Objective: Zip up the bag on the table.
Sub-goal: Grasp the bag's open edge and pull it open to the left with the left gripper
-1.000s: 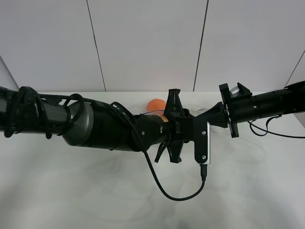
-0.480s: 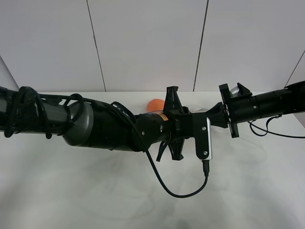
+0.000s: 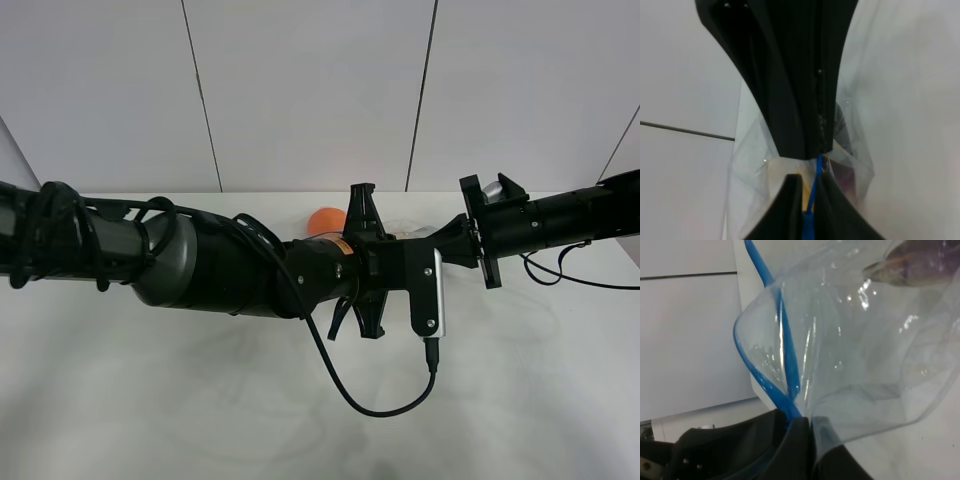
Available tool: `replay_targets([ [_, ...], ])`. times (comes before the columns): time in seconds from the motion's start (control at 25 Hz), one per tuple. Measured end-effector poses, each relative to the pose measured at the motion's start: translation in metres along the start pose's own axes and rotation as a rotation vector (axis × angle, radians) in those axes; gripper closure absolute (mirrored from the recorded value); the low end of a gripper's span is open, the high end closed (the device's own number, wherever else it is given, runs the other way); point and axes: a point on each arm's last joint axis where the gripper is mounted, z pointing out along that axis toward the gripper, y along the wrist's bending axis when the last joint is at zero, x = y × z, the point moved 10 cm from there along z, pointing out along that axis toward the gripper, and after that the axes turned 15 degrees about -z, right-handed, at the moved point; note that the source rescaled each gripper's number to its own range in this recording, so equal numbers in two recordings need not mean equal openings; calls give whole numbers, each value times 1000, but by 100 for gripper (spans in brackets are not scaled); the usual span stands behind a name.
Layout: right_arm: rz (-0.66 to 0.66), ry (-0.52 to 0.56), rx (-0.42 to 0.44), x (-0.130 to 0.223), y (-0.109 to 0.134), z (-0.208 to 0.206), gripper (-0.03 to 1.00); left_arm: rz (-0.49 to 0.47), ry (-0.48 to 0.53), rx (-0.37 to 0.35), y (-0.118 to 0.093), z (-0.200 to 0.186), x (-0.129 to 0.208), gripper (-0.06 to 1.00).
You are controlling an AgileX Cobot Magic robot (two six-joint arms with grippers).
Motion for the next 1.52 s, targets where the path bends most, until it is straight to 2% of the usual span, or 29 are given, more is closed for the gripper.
replay_targets([
  [0.16,0,0,0,0,0,0,96,0,-1,-4,1,0,0,94],
  [0.4,8,-19,-8,-4,2,0,96,6,4,-47,13,1,5,94],
  [1.0,7,-20,-1,-5,1,0,96,35,119,-172,52,-3,74,94],
  [1.28,7,-19,-1,-4,1,0,96,55,176,-199,65,-8,108,94],
  [1.52,7,-19,-1,-4,1,0,96,45,218,-232,84,-12,132,94],
])
